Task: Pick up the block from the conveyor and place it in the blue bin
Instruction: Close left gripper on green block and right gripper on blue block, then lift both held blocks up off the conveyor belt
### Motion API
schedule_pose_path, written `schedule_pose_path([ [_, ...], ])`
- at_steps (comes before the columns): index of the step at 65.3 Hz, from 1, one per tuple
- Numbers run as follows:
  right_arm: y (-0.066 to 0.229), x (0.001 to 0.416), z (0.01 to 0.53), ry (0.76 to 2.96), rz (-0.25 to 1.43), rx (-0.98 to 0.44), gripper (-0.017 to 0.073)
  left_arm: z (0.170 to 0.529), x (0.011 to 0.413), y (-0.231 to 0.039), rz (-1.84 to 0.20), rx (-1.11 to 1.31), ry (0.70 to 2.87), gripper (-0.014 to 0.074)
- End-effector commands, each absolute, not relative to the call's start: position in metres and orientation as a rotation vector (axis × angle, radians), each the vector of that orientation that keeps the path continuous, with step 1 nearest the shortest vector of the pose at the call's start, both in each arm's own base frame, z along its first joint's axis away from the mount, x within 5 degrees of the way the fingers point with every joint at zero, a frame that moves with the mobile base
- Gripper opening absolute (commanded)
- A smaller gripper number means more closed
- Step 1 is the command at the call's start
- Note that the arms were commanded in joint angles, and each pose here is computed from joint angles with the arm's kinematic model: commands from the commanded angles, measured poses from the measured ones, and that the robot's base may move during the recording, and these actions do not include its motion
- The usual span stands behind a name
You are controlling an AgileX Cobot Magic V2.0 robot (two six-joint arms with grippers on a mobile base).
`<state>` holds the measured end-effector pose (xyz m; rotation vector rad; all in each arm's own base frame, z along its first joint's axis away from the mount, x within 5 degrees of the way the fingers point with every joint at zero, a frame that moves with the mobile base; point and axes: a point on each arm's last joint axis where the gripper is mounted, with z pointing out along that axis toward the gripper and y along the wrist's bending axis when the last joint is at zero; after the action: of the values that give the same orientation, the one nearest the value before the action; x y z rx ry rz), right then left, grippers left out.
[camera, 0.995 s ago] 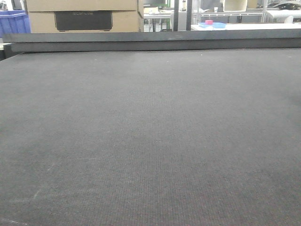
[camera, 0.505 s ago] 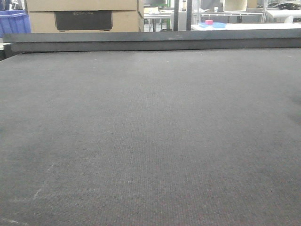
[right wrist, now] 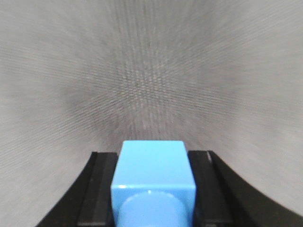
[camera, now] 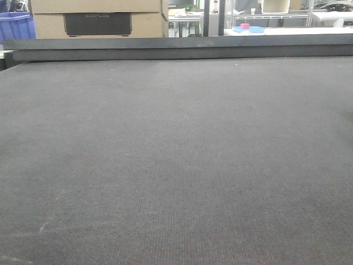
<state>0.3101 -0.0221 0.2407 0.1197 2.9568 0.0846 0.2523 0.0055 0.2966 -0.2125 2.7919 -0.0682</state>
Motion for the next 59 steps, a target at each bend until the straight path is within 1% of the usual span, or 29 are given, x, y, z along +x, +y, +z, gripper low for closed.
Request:
schedule_pose_path([
  [1,-0.025,0.306,0.252,2.927,0.067,0.117,-0.016,0.294,0.265,0.009,-0.031,-0.205,2.791,-0.0046],
  [6,-0.024,0.305,0.255,2.92,0.075,0.12,-0.016,0.287,0.272,0.012,0.025,-0.181,2.79,0.006],
  [11,-0.024,0.305,0.255,2.927,0.076,0.12,-0.016,0.279,0.278,0.014,0.058,-0.168,2.809,0.0205],
  [12,-0.024,0.305,0.255,2.927,0.079,0.121,-0.016,0.276,0.28,0.014,0.057,-0.168,2.815,0.0249],
  [17,-0.024,0.304,0.255,2.928,0.083,0.123,-0.016,0.268,0.286,0.015,0.058,-0.166,2.823,0.0378],
  [21,-0.023,0.304,0.255,2.93,0.086,0.124,-0.016,0.26,0.292,0.015,0.057,-0.167,2.83,0.0442],
  [25,-0.023,0.304,0.254,2.932,0.088,0.125,-0.016,0.25,0.298,0.015,0.055,-0.168,2.85,0.0459],
  [33,-0.023,0.304,0.254,2.931,0.091,0.126,-0.016,0.229,0.308,0.015,0.054,-0.191,2.903,0.0425],
  [38,-0.023,0.304,0.254,2.934,0.091,0.126,-0.016,0.217,0.313,0.015,0.054,-0.218,2.936,0.035],
  [44,-0.023,0.303,0.254,2.939,0.092,0.126,-0.016,0.209,0.316,0.015,0.048,-0.225,2.966,0.0221],
  [48,-0.023,0.303,0.254,2.942,0.093,0.126,-0.016,0.21,0.316,0.015,0.046,-0.228,2.969,0.0122],
  [51,-0.023,0.303,0.254,2.944,0.093,0.126,-0.016,0.214,0.318,0.015,0.046,-0.228,2.963,0.0041],
  [55,-0.023,0.303,0.255,2.942,0.093,0.126,-0.016,0.223,0.318,0.015,0.044,-0.228,2.943,-0.0095],
  [56,-0.023,0.302,0.256,2.939,0.093,0.126,-0.016,0.224,0.319,0.015,0.044,-0.227,2.937,-0.0109],
  [59,-0.023,0.301,0.258,2.929,0.091,0.125,-0.016,0.232,0.318,0.015,0.043,-0.215,2.911,-0.0111],
])
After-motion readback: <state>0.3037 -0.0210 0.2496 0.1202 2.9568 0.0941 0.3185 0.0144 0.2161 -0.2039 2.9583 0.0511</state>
